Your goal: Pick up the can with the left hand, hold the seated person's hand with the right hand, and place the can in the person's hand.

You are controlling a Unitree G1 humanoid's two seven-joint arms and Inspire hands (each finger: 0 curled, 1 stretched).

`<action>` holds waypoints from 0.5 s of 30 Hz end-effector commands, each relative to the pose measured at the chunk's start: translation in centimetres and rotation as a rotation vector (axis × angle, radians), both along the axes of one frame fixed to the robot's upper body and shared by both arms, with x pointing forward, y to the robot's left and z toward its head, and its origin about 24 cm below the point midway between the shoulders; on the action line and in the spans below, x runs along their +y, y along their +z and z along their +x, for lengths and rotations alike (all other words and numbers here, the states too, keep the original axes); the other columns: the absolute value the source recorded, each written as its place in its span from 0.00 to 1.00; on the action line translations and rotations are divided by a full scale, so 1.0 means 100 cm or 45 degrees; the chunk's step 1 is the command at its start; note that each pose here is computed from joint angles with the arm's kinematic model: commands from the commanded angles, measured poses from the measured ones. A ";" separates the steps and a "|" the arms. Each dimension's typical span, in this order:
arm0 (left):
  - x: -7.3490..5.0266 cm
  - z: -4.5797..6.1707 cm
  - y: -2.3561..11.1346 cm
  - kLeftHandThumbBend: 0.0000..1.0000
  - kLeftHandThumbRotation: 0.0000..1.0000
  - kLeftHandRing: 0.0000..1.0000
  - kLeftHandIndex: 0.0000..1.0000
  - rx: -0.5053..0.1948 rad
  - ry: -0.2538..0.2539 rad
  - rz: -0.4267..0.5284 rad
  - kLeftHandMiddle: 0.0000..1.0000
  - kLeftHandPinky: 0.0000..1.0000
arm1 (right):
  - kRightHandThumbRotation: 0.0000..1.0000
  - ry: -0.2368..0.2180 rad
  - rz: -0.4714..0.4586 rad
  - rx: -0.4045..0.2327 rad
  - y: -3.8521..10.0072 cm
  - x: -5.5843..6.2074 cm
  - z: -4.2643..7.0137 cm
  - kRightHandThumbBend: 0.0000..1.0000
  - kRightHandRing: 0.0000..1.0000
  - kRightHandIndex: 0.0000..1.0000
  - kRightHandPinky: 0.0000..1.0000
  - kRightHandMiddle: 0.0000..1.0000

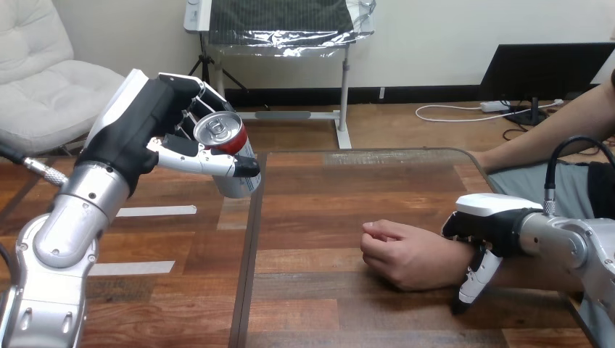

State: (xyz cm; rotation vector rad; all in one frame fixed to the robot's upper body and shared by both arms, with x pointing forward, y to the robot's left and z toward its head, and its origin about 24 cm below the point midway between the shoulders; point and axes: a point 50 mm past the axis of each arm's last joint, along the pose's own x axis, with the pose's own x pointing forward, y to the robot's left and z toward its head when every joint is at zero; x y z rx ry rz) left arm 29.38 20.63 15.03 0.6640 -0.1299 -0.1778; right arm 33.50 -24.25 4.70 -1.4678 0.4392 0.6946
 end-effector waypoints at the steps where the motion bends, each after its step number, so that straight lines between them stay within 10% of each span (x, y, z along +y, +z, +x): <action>1: 0.000 0.003 0.037 0.81 0.00 0.32 0.39 -0.196 -0.011 0.008 0.37 0.26 | 0.21 -0.103 -0.090 0.181 -0.025 -0.020 -0.018 1.00 0.69 0.78 0.56 0.76; 15: 0.000 0.003 0.037 0.82 0.00 0.32 0.39 -0.191 -0.008 0.022 0.37 0.26 | 0.16 -0.161 -0.084 0.172 -0.023 -0.024 -0.016 1.00 0.86 0.89 0.68 0.90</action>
